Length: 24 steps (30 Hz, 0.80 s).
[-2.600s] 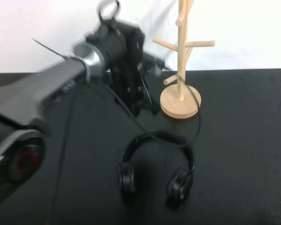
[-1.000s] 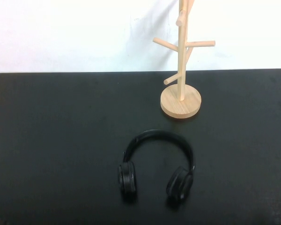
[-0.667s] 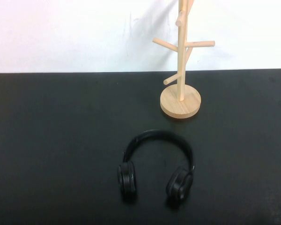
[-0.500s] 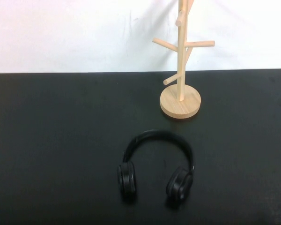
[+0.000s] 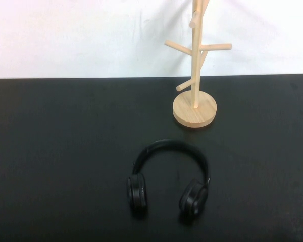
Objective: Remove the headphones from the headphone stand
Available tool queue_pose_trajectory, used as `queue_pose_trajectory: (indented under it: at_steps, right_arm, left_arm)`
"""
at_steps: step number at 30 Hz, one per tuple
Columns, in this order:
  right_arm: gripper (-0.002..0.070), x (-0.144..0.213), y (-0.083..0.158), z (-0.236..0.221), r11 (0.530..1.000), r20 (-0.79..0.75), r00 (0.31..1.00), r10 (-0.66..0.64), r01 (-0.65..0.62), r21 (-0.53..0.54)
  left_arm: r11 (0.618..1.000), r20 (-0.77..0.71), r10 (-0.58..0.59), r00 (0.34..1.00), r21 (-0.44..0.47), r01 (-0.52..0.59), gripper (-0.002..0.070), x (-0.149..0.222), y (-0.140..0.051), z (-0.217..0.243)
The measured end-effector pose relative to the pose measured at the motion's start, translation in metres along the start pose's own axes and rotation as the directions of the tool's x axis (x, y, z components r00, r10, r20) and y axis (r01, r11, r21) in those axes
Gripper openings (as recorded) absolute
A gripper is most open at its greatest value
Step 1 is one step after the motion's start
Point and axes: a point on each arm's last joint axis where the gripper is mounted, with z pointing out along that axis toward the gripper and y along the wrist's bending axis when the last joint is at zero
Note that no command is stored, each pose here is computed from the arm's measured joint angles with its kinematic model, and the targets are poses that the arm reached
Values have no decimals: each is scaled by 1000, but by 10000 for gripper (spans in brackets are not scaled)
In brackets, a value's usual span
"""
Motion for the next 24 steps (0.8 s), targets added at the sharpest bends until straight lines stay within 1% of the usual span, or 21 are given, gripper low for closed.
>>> queue_pose_trajectory:
  at_steps: [2,5,24]
  right_arm:
    - [-8,-1,0,-1,1000,17,1000,-1,1,4]
    - [-8,0,0,0,1000,0,1000,0,0,0]
    - [-8,-1,0,-1,1000,17,1000,-1,1,4]
  left_arm:
    - [1000,0,-1,1000,0,1,-3,0,0,0]
    - [1000,-2,-1,1000,0,1,-3,0,0,0]
    - [1000,-2,0,1000,1,0,-3,0,0,0]
